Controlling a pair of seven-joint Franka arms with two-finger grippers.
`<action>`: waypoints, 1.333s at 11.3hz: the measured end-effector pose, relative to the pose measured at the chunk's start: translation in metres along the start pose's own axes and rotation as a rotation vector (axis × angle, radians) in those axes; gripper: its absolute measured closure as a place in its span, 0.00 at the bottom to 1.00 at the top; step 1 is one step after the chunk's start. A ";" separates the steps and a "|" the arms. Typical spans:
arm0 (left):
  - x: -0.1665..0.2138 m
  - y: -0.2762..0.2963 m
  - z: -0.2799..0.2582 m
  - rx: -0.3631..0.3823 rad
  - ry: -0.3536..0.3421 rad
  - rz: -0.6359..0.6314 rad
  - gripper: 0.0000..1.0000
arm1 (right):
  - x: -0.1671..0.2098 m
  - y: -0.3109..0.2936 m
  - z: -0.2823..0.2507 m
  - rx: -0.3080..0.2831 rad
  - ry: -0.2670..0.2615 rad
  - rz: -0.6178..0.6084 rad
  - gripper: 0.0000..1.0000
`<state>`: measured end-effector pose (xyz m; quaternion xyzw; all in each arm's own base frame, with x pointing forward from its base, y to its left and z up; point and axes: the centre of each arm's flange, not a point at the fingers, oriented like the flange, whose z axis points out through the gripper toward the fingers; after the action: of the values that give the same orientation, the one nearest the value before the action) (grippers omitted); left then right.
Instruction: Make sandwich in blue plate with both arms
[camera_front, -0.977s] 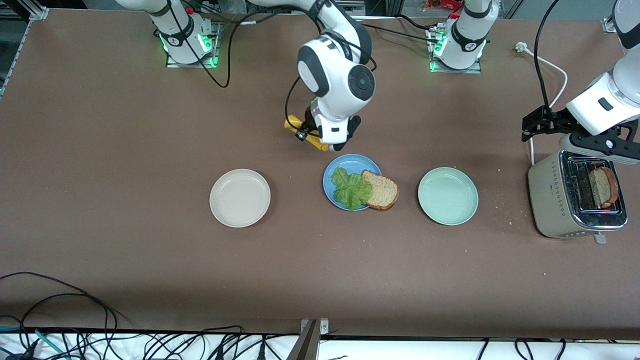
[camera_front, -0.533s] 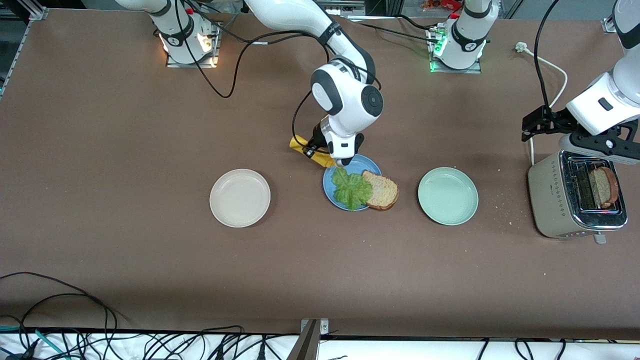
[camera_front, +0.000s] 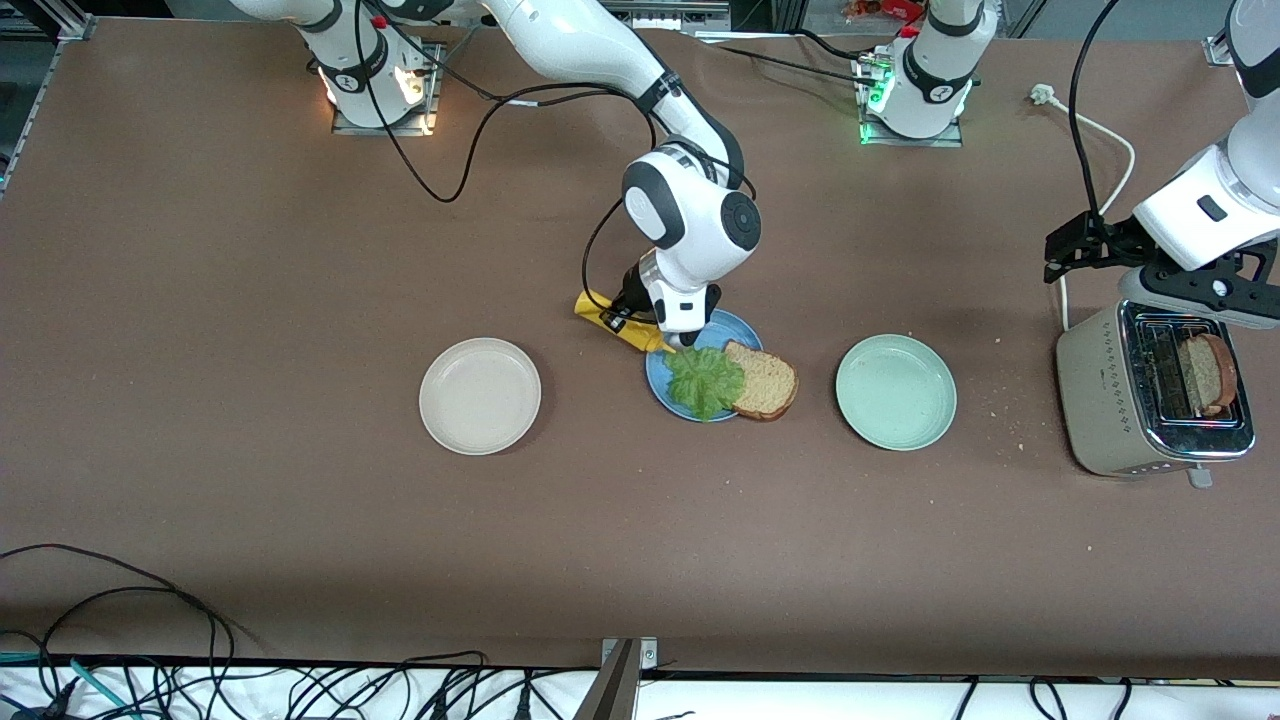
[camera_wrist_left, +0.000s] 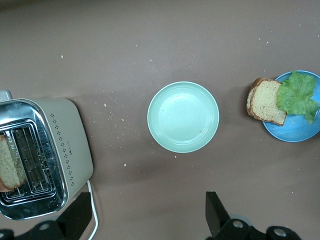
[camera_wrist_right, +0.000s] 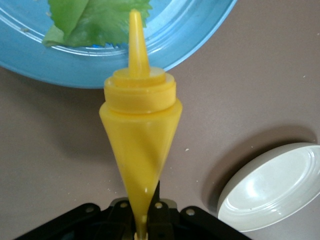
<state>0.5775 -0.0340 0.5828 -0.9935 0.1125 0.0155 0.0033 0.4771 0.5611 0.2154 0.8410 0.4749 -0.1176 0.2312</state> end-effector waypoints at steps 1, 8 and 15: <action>0.000 0.000 0.000 0.000 0.000 0.001 0.00 | 0.001 0.000 0.002 -0.002 -0.002 0.000 0.93; -0.001 -0.001 0.001 -0.001 -0.005 0.001 0.00 | 0.002 0.000 0.004 -0.005 -0.001 -0.001 0.93; -0.001 -0.001 0.001 -0.002 -0.009 0.001 0.00 | 0.004 -0.001 0.006 -0.009 0.002 -0.001 0.93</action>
<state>0.5767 -0.0325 0.5818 -0.9934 0.1129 0.0200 0.0030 0.4786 0.5609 0.2085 0.8397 0.4763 -0.1147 0.2345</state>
